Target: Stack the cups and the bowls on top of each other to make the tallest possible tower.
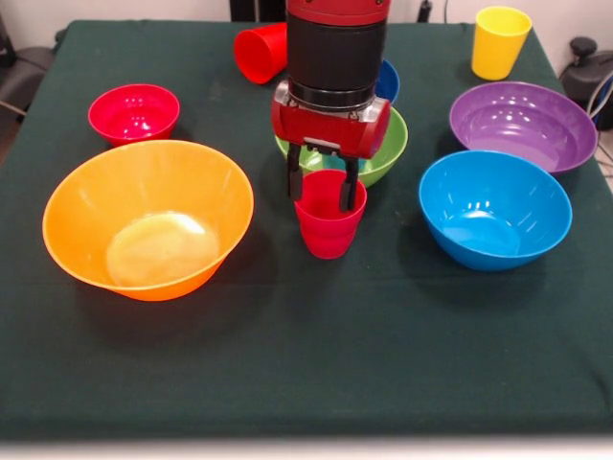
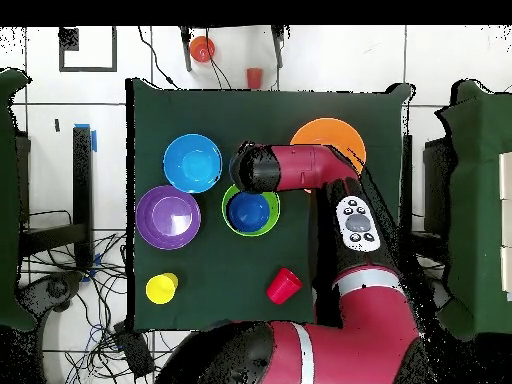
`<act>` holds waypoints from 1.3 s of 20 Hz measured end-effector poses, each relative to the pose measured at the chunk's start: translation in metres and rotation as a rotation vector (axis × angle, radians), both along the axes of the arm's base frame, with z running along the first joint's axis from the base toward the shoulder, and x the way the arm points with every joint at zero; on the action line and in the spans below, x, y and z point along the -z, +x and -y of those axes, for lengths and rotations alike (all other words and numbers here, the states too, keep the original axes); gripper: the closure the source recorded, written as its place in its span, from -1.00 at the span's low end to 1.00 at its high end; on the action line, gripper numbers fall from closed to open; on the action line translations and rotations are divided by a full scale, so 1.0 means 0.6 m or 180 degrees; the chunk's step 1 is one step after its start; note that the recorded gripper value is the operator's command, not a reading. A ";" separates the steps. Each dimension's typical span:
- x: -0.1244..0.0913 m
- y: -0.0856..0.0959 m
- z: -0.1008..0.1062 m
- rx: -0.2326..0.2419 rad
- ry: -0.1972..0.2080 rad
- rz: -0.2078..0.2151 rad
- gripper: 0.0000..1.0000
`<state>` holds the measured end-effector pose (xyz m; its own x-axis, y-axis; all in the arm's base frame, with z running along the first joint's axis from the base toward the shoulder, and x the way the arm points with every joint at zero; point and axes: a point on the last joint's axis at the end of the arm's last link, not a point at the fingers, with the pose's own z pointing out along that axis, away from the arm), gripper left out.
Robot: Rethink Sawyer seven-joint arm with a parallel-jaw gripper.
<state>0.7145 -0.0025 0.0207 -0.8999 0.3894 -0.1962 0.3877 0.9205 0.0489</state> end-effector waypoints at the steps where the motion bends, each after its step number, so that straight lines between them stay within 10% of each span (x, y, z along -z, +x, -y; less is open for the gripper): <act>1: 0.001 0.000 0.000 0.0000 0.0001 -0.0002 -1.00; 26: 0.044 0.042 0.038 0.0109 -0.0048 0.0082 -1.00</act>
<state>0.7395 -0.0251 -0.0058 -0.8807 0.4167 -0.2252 0.4177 0.9074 0.0456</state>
